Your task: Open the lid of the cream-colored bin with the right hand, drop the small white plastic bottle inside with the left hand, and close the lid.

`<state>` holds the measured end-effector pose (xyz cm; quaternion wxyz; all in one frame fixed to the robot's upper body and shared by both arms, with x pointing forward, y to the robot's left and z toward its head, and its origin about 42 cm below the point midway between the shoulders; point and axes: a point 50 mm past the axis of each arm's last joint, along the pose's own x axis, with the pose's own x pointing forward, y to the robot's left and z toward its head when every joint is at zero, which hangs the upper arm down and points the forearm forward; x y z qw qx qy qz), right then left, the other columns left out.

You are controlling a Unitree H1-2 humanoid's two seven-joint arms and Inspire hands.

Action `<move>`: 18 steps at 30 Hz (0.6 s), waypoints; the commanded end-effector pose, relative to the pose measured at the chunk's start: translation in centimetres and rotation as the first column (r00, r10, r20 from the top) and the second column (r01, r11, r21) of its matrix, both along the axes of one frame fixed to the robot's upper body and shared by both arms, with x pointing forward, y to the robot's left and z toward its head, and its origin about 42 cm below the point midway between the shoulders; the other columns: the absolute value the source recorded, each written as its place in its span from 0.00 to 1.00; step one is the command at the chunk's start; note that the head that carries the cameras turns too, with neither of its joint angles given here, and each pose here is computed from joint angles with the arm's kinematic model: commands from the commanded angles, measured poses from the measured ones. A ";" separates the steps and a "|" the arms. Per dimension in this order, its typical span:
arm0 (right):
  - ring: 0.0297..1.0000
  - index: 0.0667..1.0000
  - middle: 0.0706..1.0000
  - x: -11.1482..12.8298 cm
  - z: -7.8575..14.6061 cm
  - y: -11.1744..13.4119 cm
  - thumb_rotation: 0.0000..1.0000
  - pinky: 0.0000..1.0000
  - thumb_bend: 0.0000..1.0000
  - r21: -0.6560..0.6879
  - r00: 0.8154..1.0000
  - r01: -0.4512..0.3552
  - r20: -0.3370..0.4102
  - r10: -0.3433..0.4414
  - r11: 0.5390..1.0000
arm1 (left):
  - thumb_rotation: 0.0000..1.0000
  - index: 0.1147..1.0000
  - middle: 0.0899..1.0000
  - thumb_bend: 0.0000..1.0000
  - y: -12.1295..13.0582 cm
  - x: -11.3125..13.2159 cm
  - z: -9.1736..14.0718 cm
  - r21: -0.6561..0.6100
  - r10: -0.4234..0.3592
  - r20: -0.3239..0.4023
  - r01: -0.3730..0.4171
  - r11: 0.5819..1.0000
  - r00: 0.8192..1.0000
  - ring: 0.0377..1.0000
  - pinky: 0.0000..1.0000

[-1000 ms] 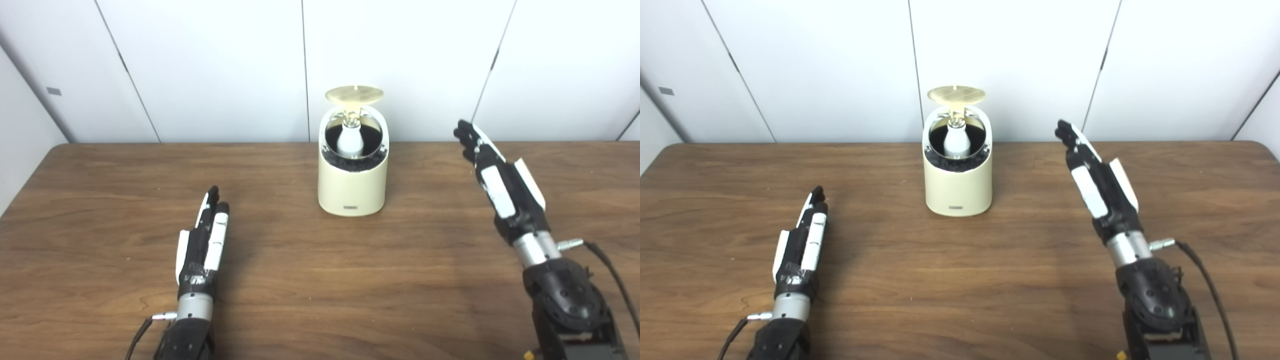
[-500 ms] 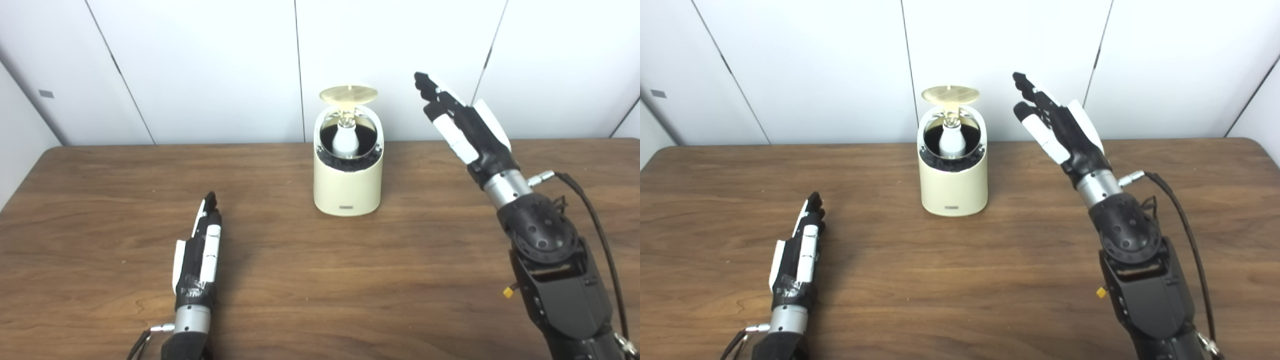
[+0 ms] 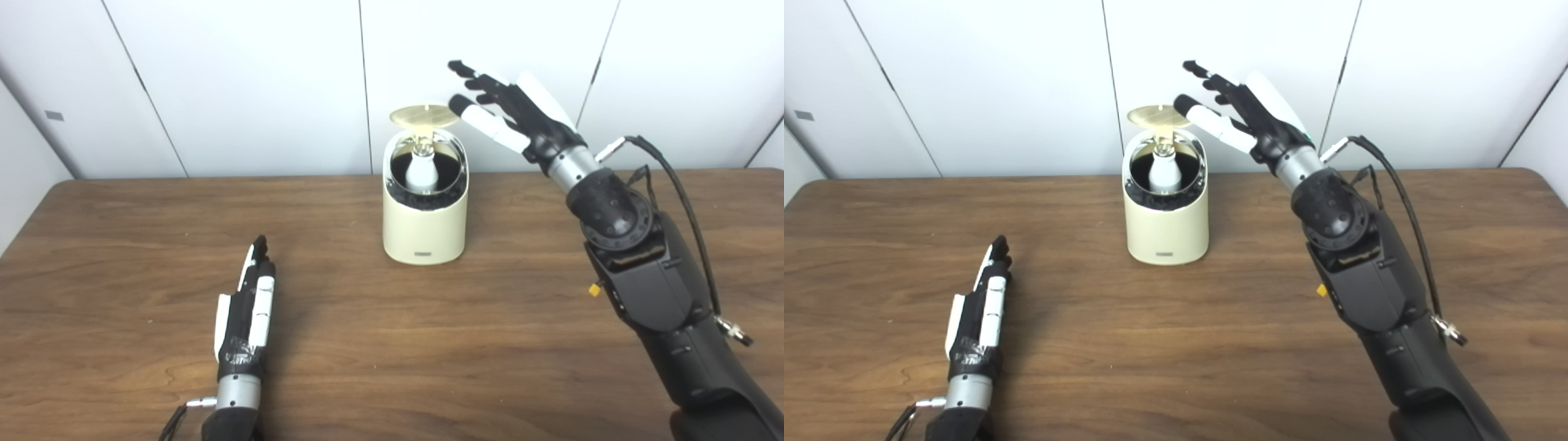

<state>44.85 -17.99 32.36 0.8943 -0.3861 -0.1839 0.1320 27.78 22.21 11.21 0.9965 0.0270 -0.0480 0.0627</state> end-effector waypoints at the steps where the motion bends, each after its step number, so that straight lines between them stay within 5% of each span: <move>1: 0.93 0.87 0.93 0.3 3.1 0.9 1.00 0.87 0.59 -0.033 0.994 -0.023 0.103 0.026 0.999 | 0.96 1.00 1.00 0.60 -1.0 -0.7 -1.7 -0.017 -0.014 -0.053 0.014 1.000 0.999 1.00 1.00; 18: 1.00 0.80 1.00 1.0 2.8 1.9 1.00 1.00 0.61 -0.167 0.989 -0.024 0.139 0.048 0.986 | 0.93 1.00 1.00 0.63 -1.4 -0.7 -1.8 0.014 -0.018 -0.053 0.018 1.000 0.998 0.99 1.00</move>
